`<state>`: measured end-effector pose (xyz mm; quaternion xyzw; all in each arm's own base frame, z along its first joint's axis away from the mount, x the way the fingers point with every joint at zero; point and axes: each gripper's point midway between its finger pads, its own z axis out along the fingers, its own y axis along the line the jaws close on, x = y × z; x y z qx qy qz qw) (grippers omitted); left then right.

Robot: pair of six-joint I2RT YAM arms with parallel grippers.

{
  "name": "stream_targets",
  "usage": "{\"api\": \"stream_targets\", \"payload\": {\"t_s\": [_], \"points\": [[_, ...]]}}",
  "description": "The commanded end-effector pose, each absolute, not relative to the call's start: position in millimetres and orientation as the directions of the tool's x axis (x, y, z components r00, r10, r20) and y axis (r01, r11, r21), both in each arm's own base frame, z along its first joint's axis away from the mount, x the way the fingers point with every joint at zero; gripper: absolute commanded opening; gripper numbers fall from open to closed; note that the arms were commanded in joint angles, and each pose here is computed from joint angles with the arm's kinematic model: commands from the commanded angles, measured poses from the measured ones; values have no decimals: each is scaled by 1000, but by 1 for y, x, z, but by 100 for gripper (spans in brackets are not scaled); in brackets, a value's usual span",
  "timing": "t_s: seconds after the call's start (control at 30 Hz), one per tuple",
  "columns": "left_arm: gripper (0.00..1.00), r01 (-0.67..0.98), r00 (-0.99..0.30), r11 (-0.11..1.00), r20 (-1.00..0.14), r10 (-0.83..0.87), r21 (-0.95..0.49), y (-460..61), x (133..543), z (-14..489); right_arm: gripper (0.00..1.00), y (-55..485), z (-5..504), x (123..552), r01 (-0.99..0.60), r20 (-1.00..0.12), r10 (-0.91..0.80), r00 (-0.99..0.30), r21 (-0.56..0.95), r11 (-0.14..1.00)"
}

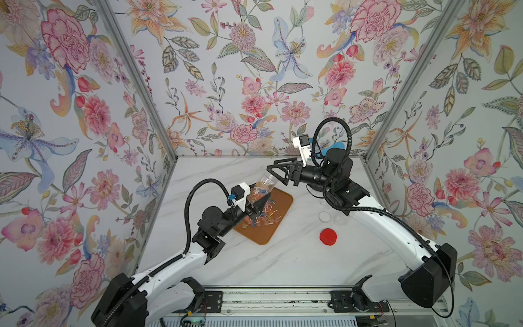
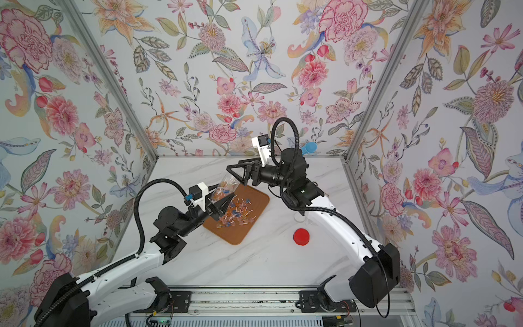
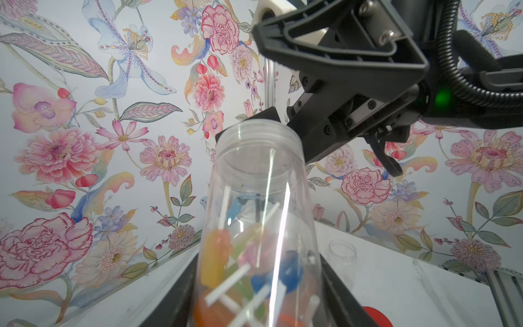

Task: Pour the candies out of the jar
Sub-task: Unscrew the lid from the jar.

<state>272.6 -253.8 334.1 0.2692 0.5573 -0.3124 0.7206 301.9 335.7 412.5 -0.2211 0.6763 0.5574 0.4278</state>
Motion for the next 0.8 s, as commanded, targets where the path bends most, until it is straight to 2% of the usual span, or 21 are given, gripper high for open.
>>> {"api": "stream_targets", "payload": {"t_s": [0.0, 0.3, 0.63, 0.77], "points": [[0, 695, 241, 710, -967, -79, 115, -247, 276, 333, 92, 331, 405, 314, -692, -780, 219, -586, 622, 366], [0, 661, 260, 734, -965, -29, 156, -245, 281, 327, 88, 336, 384, 329, -617, -736, 250, -630, 669, 415], [0, 647, 252, 742, -968, 5, 173, -247, 285, 320, 76, 356, 377, 325, -619, -735, 235, -636, 667, 415], [0, 647, 247, 742, -969, 15, 177, -249, 286, 318, 66, 357, 376, 326, -617, -734, 238, -636, 669, 414]]}}
